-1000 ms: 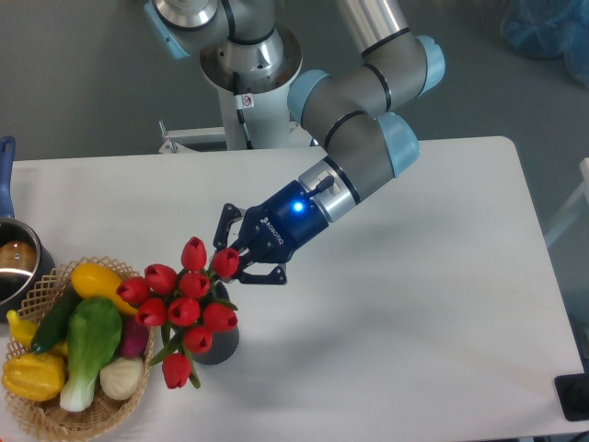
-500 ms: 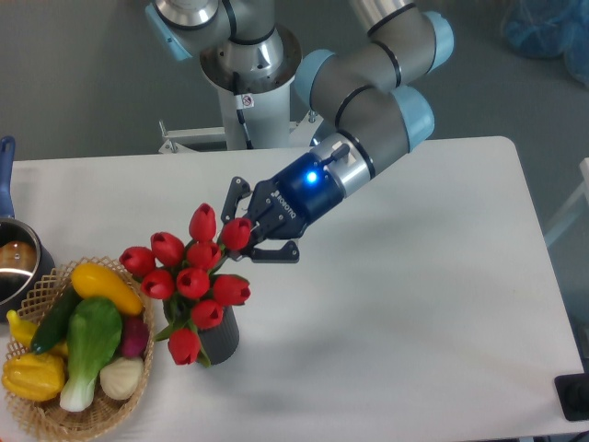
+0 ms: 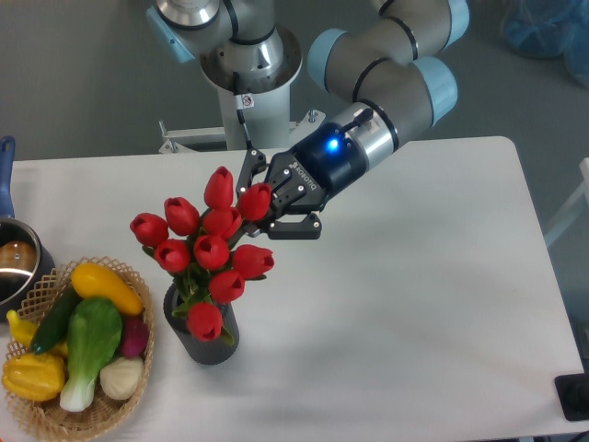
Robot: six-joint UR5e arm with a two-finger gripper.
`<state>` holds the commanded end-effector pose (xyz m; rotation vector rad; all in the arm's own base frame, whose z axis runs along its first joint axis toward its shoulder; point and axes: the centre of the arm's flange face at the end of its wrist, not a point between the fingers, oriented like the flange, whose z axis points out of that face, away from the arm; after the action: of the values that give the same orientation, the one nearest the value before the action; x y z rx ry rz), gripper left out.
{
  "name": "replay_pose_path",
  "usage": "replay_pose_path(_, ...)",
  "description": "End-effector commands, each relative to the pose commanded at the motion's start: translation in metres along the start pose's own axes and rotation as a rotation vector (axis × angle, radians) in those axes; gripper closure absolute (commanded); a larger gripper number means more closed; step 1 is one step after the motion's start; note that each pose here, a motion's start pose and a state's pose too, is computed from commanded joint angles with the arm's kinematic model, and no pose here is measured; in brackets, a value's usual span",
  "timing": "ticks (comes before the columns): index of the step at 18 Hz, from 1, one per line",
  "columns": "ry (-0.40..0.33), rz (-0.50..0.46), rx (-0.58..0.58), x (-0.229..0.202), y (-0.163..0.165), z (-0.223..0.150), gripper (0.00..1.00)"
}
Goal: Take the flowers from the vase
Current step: 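Lift the gripped tulips straight up out of the grey vase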
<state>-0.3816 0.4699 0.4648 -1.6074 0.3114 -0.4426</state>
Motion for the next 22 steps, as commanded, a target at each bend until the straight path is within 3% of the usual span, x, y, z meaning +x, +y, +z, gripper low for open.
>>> replay_pose_path(13,0.003,-0.032,0.018,0.006,-0.021,-0.003,1.0)
replay_pose_path(22,-0.121,0.07,-0.026,-0.026,-0.051,-0.059,1.0)
